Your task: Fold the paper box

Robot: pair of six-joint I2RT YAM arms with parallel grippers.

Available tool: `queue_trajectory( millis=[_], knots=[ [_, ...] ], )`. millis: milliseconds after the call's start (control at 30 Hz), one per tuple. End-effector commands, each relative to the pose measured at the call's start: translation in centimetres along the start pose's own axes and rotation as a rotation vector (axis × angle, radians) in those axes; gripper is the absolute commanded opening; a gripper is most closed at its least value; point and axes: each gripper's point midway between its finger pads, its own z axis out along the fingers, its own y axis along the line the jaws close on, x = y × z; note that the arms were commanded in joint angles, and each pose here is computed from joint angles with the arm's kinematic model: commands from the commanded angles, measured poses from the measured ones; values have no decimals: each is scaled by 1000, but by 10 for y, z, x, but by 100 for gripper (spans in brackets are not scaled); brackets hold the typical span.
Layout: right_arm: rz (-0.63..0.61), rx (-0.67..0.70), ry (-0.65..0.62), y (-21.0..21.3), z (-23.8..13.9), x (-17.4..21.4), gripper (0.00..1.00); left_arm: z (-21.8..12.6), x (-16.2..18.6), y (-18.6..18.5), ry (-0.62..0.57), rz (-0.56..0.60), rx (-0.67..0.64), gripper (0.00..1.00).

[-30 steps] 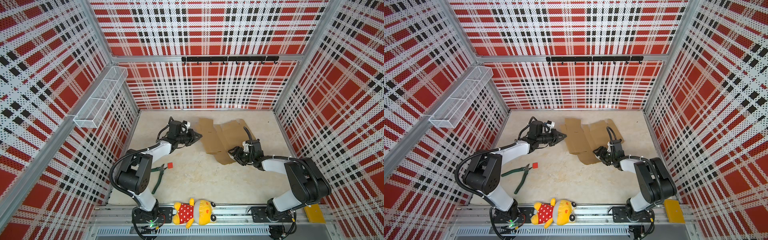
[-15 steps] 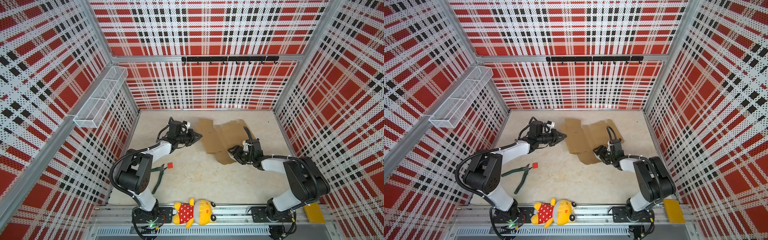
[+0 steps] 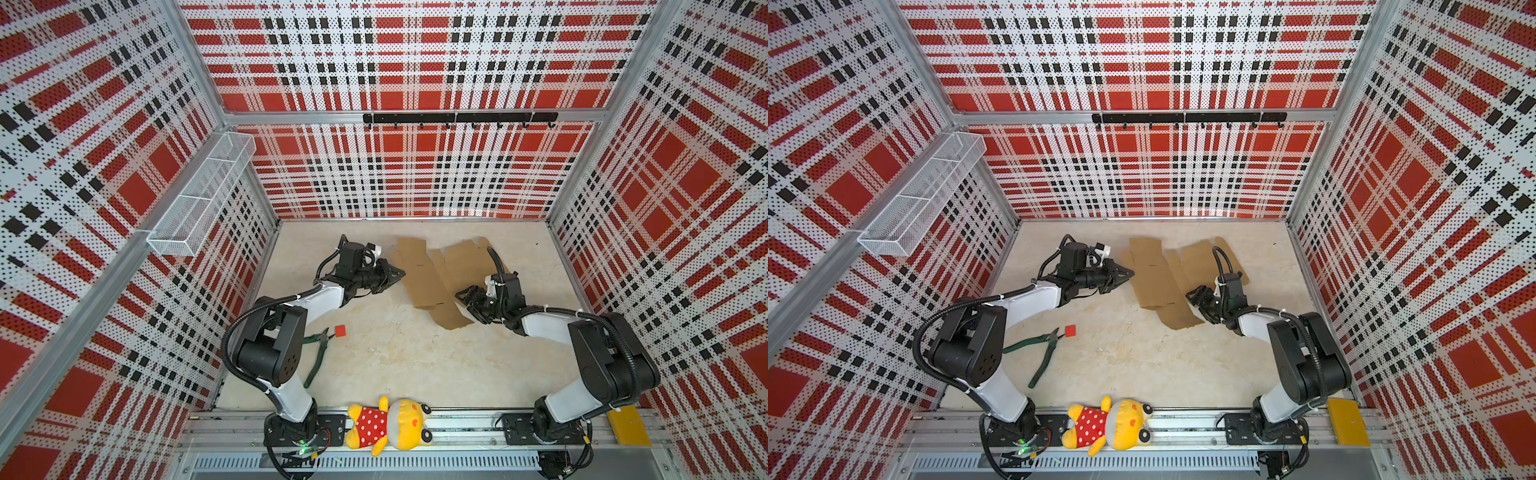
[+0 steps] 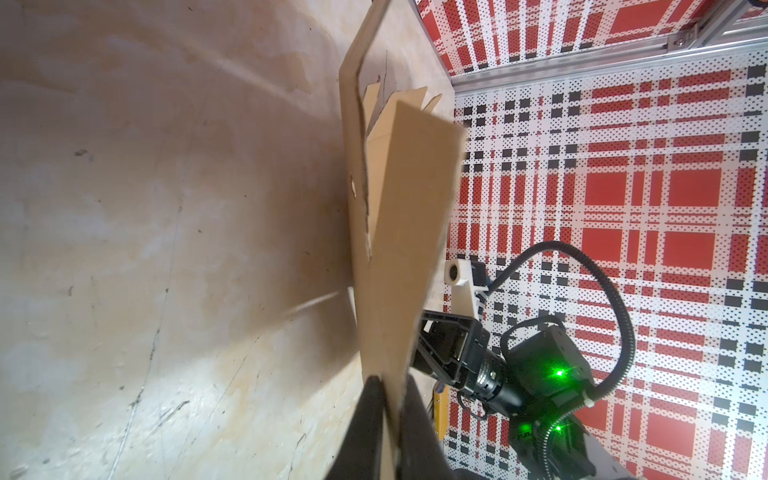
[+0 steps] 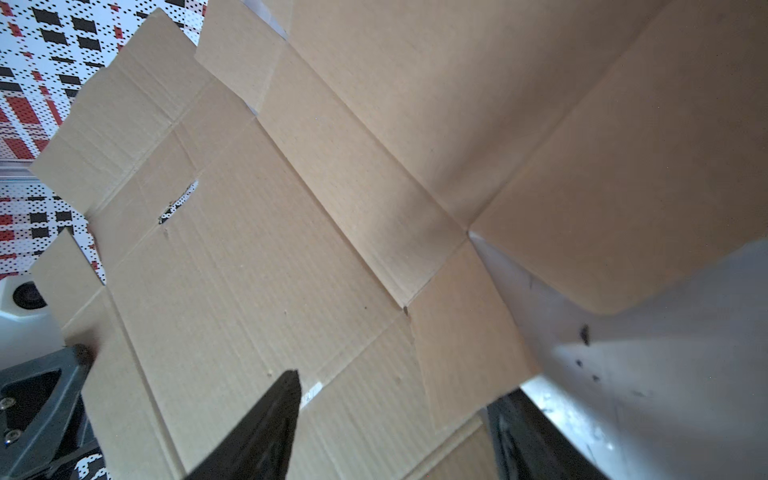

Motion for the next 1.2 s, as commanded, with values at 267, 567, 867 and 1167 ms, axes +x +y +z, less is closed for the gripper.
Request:
queue_trajectory(
  millis=[267,567,867,1167],
  knots=[
    [-39,-47,-7,22,11,-15,72,3,-5,-12,-5,43,25,12],
    [-52,-60,3,31,15,-19,72,3,-2,-11,-2,56,16,13],
    [-63,-56,1,36,20,-26,72,4,-1,-7,-1,54,8,13],
    [-70,-50,6,38,27,-31,71,4,-2,-8,-2,48,8,12]
  ],
)
